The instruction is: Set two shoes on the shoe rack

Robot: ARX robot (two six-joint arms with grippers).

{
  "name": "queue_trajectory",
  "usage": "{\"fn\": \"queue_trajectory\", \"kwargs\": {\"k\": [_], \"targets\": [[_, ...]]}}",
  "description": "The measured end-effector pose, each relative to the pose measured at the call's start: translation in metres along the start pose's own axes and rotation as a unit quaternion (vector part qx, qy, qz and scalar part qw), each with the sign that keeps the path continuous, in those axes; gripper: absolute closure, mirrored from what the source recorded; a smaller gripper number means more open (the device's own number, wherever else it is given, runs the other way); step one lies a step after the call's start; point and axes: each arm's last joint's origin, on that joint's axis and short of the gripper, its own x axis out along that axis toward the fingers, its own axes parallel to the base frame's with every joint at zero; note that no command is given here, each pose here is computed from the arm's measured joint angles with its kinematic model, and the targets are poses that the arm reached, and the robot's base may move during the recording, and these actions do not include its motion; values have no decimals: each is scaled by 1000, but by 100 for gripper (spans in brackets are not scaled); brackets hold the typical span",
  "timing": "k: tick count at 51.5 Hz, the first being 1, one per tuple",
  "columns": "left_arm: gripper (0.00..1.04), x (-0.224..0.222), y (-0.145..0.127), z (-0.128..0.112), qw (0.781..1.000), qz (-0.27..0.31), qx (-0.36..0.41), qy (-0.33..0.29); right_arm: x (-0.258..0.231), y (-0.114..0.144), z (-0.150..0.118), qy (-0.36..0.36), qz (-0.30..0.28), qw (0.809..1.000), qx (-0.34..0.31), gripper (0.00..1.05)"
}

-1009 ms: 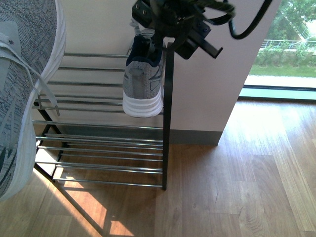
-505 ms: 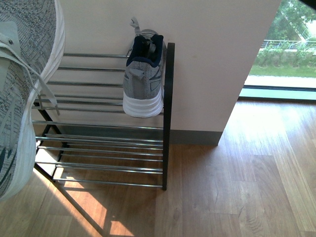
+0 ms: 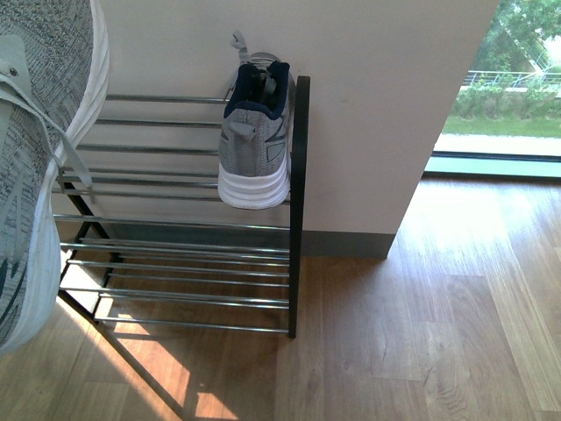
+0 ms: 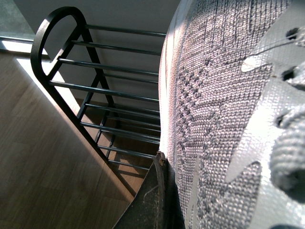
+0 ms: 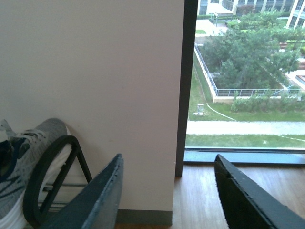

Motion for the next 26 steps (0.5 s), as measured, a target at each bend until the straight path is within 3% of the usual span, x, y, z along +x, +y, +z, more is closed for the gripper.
{"fn": "queue_trajectory", "kwargs": {"k": [14,26], "targets": [[99,0,0,0,1000,-3,0,1,-32,-19,-10,3,0,1000,-17,103],[99,0,0,0,1000,-2,-1,-1,-53,-35,-24,5,7,1000,-20,103]]}}
